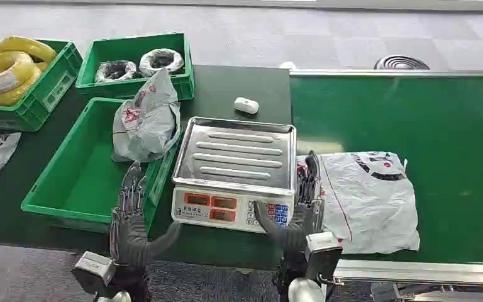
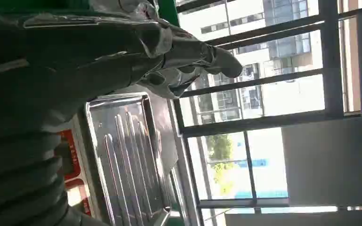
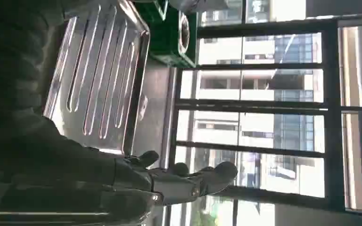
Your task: Moved the parcel from conveyor to table for the left to box.
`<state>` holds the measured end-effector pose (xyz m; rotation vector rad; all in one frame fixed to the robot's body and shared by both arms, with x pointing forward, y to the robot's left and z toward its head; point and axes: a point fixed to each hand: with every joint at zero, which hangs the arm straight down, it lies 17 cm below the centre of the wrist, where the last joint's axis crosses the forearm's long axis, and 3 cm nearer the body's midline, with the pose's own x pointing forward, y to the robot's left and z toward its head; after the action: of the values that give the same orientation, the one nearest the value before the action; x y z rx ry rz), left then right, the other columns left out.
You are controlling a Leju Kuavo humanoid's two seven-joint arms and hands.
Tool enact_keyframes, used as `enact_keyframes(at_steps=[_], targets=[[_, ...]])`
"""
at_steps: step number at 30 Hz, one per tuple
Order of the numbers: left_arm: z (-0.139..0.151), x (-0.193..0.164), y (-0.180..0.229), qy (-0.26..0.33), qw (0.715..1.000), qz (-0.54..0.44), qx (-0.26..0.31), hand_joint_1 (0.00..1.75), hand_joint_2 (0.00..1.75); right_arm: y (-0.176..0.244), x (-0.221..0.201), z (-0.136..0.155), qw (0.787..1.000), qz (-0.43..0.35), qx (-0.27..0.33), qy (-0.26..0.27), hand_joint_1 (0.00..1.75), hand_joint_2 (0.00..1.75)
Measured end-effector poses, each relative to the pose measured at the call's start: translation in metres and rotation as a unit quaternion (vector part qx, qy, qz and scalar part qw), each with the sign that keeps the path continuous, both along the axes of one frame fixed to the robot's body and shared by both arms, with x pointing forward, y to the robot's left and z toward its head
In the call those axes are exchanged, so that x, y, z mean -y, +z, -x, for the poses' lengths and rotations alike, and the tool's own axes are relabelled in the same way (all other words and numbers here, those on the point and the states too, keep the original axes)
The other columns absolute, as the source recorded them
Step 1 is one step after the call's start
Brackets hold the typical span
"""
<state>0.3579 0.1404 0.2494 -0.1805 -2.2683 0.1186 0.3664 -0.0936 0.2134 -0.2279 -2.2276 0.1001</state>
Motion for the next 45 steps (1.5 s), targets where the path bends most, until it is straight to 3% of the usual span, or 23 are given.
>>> enact_keyframes(at_steps=[7, 10, 16, 22, 27, 39, 43, 44, 45], targets=[[0.0, 0.001, -0.003, 0.0, 1.0, 0.0, -0.004, 0.0, 1.75, -0.058, 0.009, -0.031, 0.986, 0.142, -0.045, -0.073, 0.0, 1.75], [0.001, 0.001, -0.004, -0.001, 1.0, 0.0, -0.005, 0.0, 1.75, -0.096, 0.036, -0.049, 0.967, 0.208, -0.091, -0.119, 0.0, 1.75], [0.0, 0.002, -0.003, -0.001, 1.0, 0.003, -0.005, 0.0, 1.75, -0.16, 0.103, -0.062, 0.924, 0.261, -0.197, -0.195, 0.0, 1.75], [-0.002, 0.003, -0.002, -0.006, 1.0, 0.007, -0.005, 0.0, 1.75, -0.201, 0.156, -0.058, 0.888, 0.275, -0.272, -0.247, 0.0, 1.75], [-0.004, 0.003, -0.001, -0.004, 1.0, 0.01, -0.006, 0.0, 1.75, -0.215, 0.189, -0.05, 0.876, 0.263, -0.294, -0.277, 0.0, 1.75], [-0.009, 0.003, 0.003, -0.003, 1.0, 0.011, -0.003, 0.0, 1.75, -0.248, 0.221, -0.04, 0.831, 0.228, -0.391, -0.323, 0.0, 1.75], [-0.009, 0.004, 0.003, -0.006, 1.0, 0.011, -0.002, 0.0, 1.75, -0.275, 0.24, -0.028, 0.801, 0.211, -0.447, -0.336, 0.0, 1.75], [-0.009, 0.005, 0.003, -0.008, 1.0, 0.011, -0.002, 0.0, 1.75, -0.279, 0.243, -0.028, 0.795, 0.208, -0.458, -0.339, 0.7, 1.75], [-0.009, 0.005, 0.004, -0.009, 1.0, 0.011, -0.002, 0.0, 1.75, -0.286, 0.248, -0.025, 0.784, 0.207, -0.474, -0.343, 1.68, 1.75]])
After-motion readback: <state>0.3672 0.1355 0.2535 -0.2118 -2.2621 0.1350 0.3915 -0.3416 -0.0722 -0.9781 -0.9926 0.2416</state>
